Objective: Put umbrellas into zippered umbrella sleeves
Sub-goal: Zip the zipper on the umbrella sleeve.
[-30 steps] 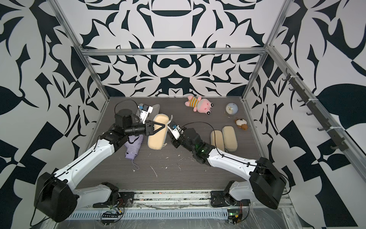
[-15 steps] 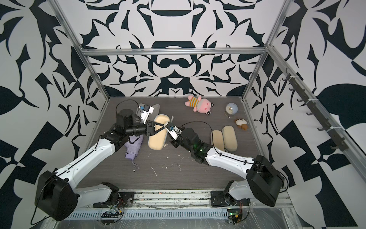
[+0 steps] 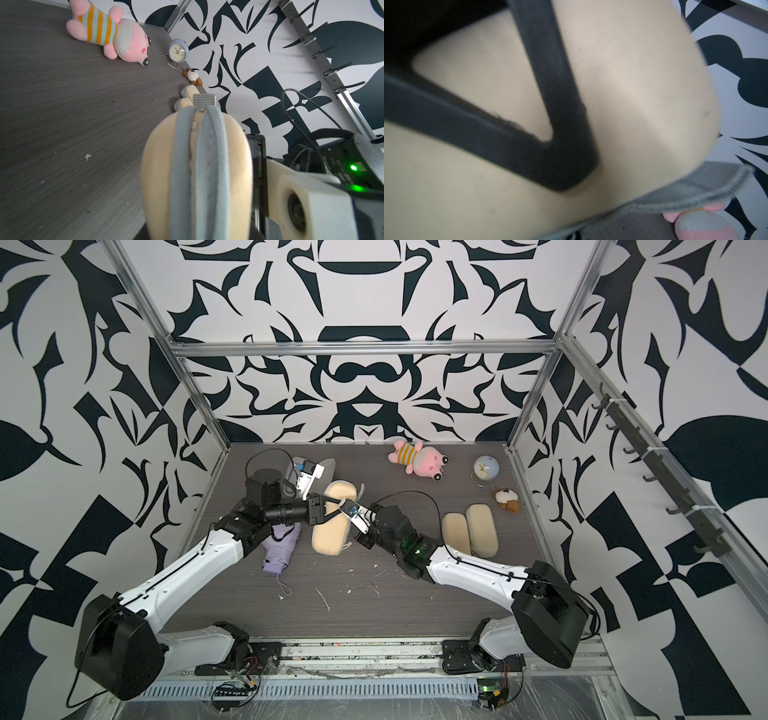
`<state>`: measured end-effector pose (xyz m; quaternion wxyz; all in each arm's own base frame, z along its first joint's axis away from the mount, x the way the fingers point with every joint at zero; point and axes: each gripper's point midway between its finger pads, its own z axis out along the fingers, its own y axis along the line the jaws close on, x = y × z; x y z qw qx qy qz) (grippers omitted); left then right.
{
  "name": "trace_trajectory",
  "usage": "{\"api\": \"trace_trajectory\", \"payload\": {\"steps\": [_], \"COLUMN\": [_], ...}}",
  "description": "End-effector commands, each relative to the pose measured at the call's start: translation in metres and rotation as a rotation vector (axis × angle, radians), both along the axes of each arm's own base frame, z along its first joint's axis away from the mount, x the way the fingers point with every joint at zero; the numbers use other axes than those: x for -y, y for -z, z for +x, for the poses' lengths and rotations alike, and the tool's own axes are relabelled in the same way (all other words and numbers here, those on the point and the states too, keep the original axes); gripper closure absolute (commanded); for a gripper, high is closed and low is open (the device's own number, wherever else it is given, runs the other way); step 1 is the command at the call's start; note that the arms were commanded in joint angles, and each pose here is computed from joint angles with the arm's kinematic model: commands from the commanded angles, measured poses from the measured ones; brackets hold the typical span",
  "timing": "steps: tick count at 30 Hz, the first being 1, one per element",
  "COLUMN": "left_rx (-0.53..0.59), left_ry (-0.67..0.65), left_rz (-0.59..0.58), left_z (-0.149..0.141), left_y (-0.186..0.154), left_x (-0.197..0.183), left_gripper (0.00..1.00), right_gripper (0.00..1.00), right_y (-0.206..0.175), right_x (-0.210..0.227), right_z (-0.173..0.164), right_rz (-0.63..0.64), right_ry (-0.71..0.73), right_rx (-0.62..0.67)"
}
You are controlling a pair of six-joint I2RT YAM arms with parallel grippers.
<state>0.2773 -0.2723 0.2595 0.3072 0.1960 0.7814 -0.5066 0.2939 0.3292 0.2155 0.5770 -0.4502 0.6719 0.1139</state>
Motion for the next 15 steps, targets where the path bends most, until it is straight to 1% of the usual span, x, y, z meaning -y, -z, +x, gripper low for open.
{"api": "trace_trajectory", "payload": {"steps": [1, 4, 5, 8, 9, 11, 15], "left_rx": [0.005, -0.031, -0.07, -0.085, -0.084, -0.082, -0.065], "left_ry": [-0.001, -0.024, -0.021, -0.003, -0.005, -0.016, -0.112], "left_rz": [-0.004, -0.031, -0.029, -0.025, -0.013, 0.005, -0.003], "left_z": [0.004, 0.011, 0.017, 0.018, 0.02, 0.024, 0.046], "left_y": [-0.017, -0.024, -0.015, -0.016, -0.016, -0.015, -0.019], "left_x": [0.0, -0.008, -0.006, -0.007, -0.01, -0.016, -0.04], "left_gripper": [0.92, 0.9, 0.89, 0.9, 0.9, 0.91, 0.99], "right_gripper": [1.0, 1.0, 1.0, 1.0, 1.0, 1.0, 1.0], "right_y": [-0.036, -0.005, 0.006, 0.031, 0.038, 0.047, 0.07], "right_x": [-0.013, -0.016, -0.018, -0.025, -0.029, -0.038, -0.054], "right_z": [-0.017, -0.039, -0.048, -0.077, -0.088, -0.109, -0.154], "right_rz": [-0.044, -0.19, -0.24, -0.348, -0.367, -0.359, -0.362], "right_ry": [-0.095, -0.181, -0.211, -0.313, -0.346, -0.405, -0.518], "right_rx": [0.124, 0.103, 0.094, 0.057, 0.039, -0.005, -0.102]}}
